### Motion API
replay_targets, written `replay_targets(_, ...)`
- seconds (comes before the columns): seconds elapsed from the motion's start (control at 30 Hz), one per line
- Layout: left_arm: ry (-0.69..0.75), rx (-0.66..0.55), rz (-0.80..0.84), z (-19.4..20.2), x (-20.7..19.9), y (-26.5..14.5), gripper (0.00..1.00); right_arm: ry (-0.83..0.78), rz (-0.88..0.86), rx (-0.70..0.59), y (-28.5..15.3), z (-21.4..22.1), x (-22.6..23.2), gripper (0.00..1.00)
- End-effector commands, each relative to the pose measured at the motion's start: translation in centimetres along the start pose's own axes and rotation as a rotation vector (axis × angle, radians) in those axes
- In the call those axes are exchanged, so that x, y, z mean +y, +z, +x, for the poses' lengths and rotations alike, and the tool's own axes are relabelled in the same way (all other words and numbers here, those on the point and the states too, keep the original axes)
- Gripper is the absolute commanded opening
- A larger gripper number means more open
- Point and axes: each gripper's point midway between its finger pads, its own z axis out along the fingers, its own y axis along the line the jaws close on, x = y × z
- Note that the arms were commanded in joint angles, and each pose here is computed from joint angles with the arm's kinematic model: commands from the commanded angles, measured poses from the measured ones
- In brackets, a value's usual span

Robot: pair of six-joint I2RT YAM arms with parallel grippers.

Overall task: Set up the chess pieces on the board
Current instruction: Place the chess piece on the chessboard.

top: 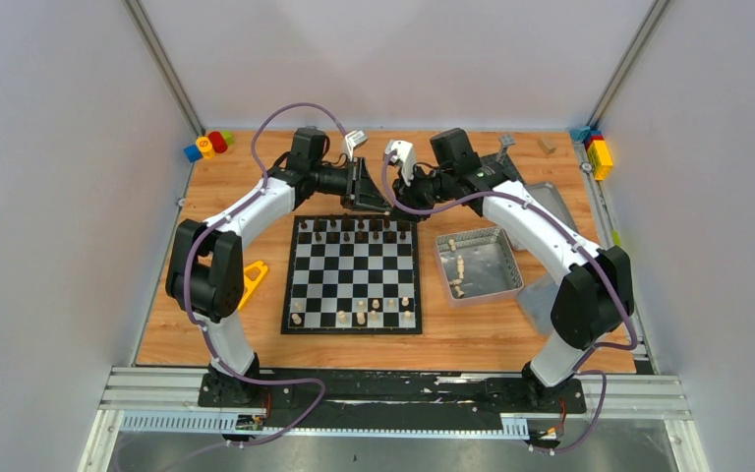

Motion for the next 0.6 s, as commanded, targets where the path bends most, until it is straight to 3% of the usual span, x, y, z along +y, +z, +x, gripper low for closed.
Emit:
replay_targets(0.0, 0.046, 0.027, 0.048, 0.6, -1.6, 0.3, 0.28, -0.048, 0.034, -0.059, 0.0, -2.6, -0.8, 0.01)
replay_targets(0.13, 0.05, 0.031, 0.053, 0.7, -1.7, 0.3, 0.14, -0.045, 0.048, -0.056, 0.1, -2.7, -1.1, 0.04)
replay_targets(0.23, 0.059, 0.031, 0.06, 0.8, -2.0, 0.1, 0.0, -0.037, 0.061, -0.059, 0.0, -3.0, -1.3, 0.16)
replay_targets(0.37, 0.085, 0.014, 0.092, 0.6, -3.0, -0.2, 0.0, -0.009, 0.051, -0.076, -0.4, -3.3, -1.0, 0.39)
replay_targets(0.57, 0.088, -0.063, 0.197, -0.9, -4.8, -1.7, 0.0, 0.041, -0.012, -0.196, -3.4, -5.2, 0.0, 0.45)
